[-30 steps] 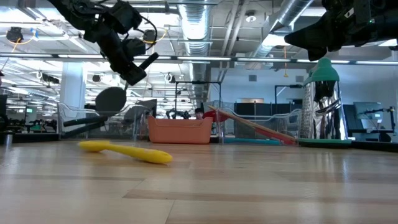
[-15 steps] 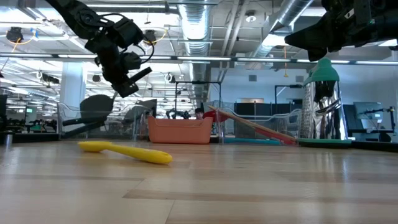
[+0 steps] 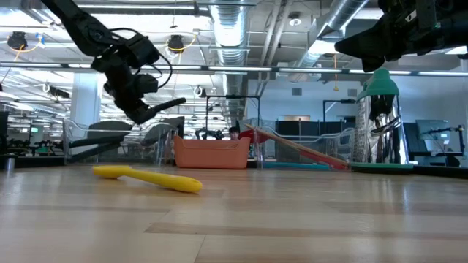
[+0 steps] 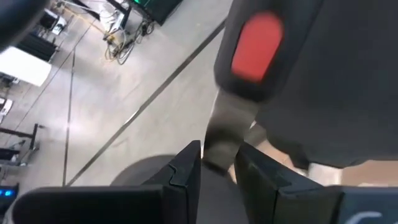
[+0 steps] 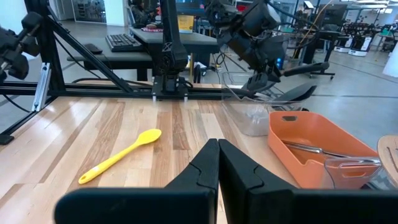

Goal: Pick & Place Kitchen Items
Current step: Put the black spatula into the left transparent bin

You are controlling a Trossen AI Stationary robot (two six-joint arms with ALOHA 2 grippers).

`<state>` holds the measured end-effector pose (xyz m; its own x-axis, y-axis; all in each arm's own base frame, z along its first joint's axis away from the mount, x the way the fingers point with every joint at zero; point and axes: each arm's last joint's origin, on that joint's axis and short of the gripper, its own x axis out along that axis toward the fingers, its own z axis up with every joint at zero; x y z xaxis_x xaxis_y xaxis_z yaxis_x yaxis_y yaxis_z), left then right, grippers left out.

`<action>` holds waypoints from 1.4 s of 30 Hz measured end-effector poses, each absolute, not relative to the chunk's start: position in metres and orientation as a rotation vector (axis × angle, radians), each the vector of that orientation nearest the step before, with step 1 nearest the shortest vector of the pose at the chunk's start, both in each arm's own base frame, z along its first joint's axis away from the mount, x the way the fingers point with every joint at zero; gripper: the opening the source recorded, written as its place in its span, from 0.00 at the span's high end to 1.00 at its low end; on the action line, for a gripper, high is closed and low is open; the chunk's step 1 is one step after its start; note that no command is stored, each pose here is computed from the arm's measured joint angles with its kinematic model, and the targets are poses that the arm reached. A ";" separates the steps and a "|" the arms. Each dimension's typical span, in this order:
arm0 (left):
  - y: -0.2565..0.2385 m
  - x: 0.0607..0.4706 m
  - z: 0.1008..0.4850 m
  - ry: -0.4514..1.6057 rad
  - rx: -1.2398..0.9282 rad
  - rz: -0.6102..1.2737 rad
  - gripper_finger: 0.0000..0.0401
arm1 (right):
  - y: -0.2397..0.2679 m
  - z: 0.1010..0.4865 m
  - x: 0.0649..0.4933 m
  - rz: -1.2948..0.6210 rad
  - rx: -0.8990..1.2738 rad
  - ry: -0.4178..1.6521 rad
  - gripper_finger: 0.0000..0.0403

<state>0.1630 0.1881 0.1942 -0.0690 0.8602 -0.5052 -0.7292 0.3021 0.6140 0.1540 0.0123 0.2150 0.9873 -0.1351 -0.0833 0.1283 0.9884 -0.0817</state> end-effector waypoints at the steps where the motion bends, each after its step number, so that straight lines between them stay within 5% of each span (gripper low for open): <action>1: 0.189 0.161 0.192 0.978 0.166 1.324 0.80 | 0.012 0.215 0.154 -0.132 -0.076 0.089 1.00; 28: 0.196 0.155 0.187 0.863 0.117 1.276 0.79 | 0.012 0.215 0.154 -0.133 -0.068 0.088 1.00; 42: 0.195 0.158 0.187 0.835 0.091 1.178 0.53 | 0.012 0.213 0.154 -0.132 -0.072 0.105 1.00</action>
<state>0.1579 0.1951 0.1867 0.1266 0.8400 -0.5277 -0.7760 0.4152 0.4747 0.1539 0.0123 0.2133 0.9858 -0.1353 -0.0995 0.1278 0.9887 -0.0784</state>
